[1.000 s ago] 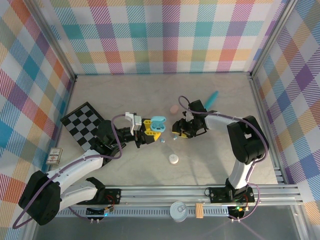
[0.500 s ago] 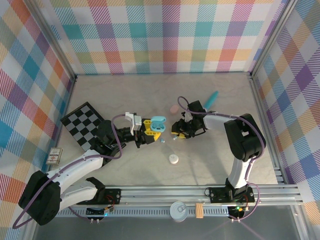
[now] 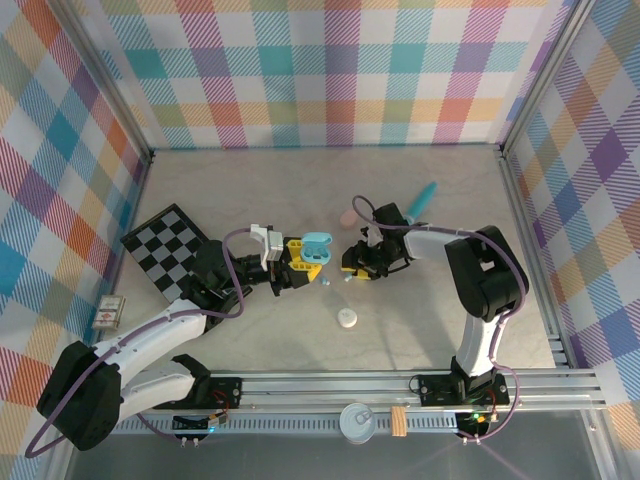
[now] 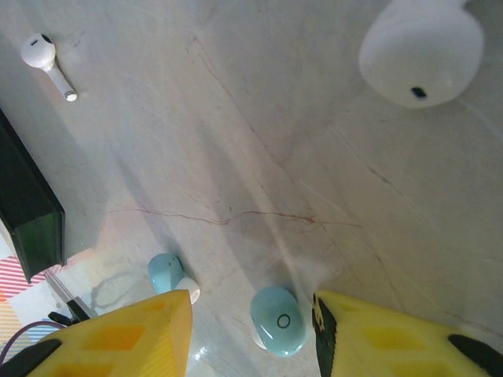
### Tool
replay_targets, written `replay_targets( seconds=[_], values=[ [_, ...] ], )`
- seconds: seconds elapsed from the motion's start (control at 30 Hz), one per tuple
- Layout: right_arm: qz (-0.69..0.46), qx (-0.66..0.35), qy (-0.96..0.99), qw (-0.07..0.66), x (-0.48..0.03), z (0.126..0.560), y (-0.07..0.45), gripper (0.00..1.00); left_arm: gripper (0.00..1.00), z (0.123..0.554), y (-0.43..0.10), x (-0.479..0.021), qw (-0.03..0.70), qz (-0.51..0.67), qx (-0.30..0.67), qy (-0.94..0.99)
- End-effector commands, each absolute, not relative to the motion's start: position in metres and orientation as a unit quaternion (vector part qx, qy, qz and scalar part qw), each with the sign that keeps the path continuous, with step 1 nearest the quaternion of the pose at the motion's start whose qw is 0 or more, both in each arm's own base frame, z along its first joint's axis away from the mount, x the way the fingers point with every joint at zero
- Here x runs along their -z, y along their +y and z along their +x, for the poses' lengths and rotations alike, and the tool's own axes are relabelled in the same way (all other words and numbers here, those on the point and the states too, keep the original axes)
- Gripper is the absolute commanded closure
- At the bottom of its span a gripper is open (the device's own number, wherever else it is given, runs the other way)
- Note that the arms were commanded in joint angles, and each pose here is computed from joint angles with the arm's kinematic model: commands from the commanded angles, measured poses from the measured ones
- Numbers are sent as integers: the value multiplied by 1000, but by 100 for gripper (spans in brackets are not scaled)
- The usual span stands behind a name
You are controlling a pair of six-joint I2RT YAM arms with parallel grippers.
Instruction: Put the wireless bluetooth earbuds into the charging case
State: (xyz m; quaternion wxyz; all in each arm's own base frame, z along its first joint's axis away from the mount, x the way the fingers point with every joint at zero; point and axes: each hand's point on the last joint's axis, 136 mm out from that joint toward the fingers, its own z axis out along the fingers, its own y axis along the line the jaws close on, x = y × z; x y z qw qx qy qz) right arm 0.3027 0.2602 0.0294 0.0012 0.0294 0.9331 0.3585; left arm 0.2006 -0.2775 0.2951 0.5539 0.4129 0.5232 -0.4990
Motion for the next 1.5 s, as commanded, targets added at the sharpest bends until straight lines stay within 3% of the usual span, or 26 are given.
replay_targets(
  seconds=[0.0, 0.33, 0.73, 1.47],
  values=[
    [22, -340, 940, -11, -26, 297, 263, 55, 73, 195, -272, -305, 571, 418, 499, 501],
    [16, -355, 935, -9, -30, 296, 272, 56, 74, 194, -272, -305, 571, 419, 499, 500],
    [21, -365, 931, -5, -28, 304, 279, 67, 73, 194, -272, -305, 571, 420, 497, 500],
    [13, -377, 926, -25, -22, 299, 283, 69, 74, 193, -272, -305, 571, 420, 497, 501]
  ],
)
